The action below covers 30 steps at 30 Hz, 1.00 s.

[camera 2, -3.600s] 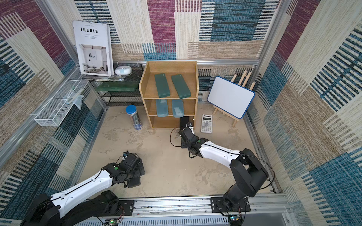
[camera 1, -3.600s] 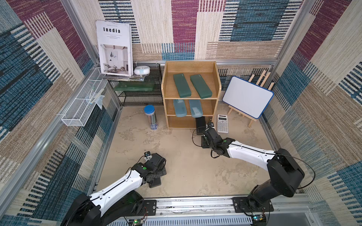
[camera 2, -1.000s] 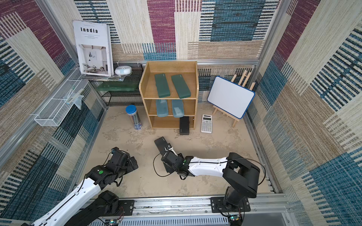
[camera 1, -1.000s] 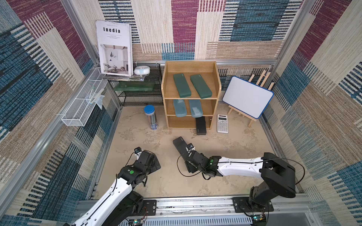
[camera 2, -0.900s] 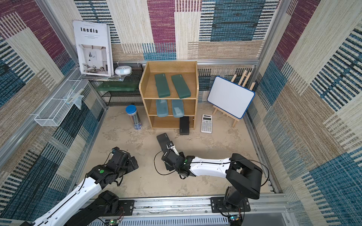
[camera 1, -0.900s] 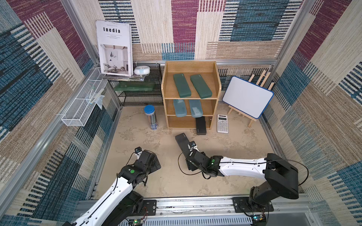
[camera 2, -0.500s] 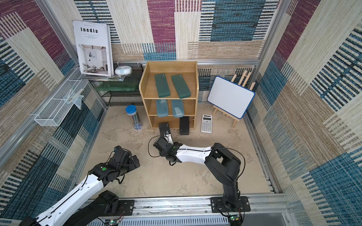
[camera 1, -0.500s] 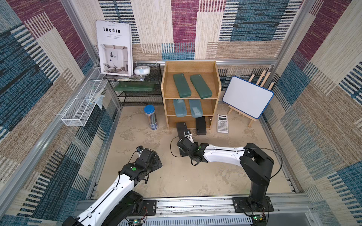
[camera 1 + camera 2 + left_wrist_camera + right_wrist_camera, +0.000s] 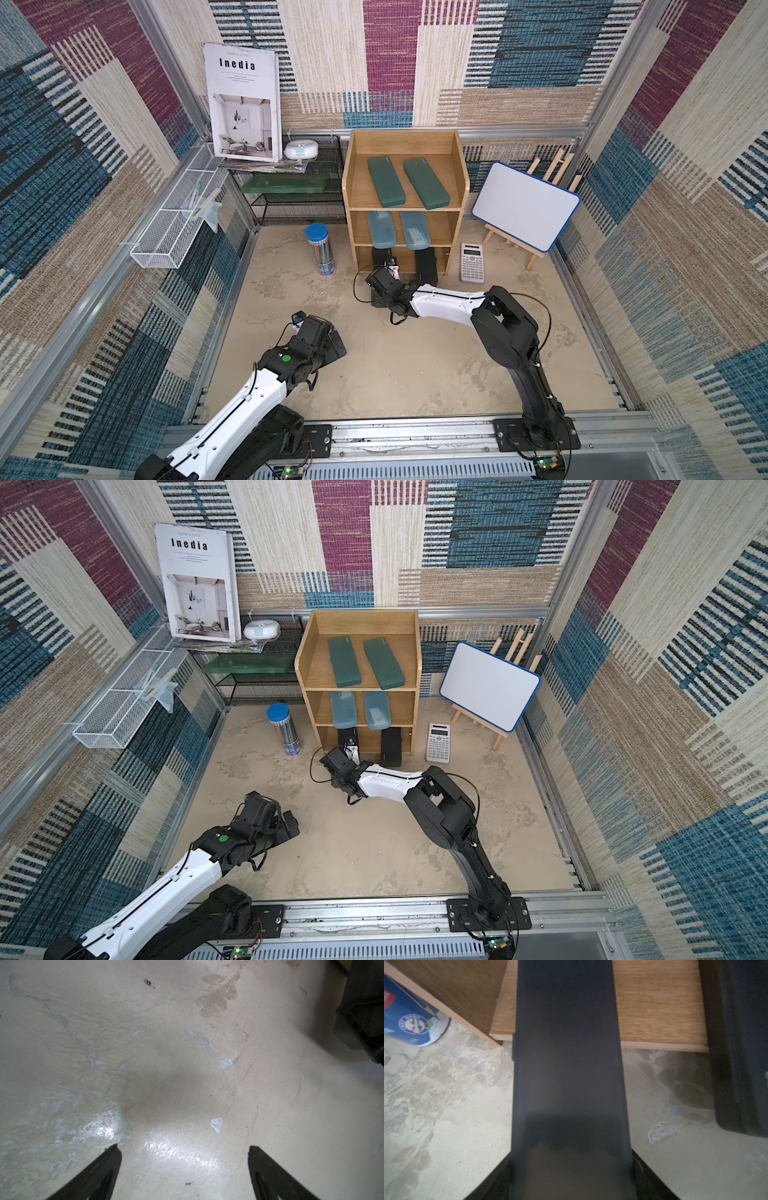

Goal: Place the pencil cases on the shelf according to color
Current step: Place the pencil case on the shelf.

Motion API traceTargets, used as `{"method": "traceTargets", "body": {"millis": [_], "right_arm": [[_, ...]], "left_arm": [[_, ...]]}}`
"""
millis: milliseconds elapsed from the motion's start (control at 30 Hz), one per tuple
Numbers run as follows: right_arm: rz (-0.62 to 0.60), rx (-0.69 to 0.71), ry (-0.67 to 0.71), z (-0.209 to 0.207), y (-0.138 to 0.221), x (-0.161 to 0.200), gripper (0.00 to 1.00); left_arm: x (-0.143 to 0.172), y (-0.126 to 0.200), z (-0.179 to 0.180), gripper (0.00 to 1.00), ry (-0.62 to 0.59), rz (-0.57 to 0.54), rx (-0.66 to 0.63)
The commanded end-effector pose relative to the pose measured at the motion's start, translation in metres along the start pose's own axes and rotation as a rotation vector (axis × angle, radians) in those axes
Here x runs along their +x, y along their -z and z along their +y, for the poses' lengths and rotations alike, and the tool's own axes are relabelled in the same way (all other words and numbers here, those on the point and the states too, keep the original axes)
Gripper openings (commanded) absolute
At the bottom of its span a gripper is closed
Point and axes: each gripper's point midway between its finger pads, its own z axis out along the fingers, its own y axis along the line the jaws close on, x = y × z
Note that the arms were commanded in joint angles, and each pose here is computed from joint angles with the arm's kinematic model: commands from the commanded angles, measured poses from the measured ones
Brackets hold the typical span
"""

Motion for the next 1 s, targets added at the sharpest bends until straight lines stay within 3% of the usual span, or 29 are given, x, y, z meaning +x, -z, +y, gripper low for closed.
{"method": "traceTargets", "body": {"millis": [0, 267, 667, 867, 967], "right_arm": [[0.008, 0.009, 0.007, 0.001, 0.003, -0.002, 0.77], [0.013, 0.011, 0.019, -0.018, 0.039, -0.003, 0.86], [0.093, -0.049, 0.091, -0.03, 0.075, 0.034, 0.86], [0.105, -0.032, 0.094, -0.031, 0.076, 0.054, 0.8], [0.109, -0.044, 0.078, -0.032, 0.068, 0.064, 0.68]], "left_arm": [[-0.003, 0.004, 0.0, 0.99, -0.028, -0.002, -0.006], [-0.008, 0.016, 0.001, 0.99, -0.051, -0.031, 0.013], [-0.018, 0.011, -0.007, 0.99, -0.069, -0.035, 0.006], [-0.019, 0.007, -0.01, 0.99, -0.065, -0.024, -0.003], [-0.016, 0.005, -0.007, 0.99, -0.062, -0.024, -0.001]]}}
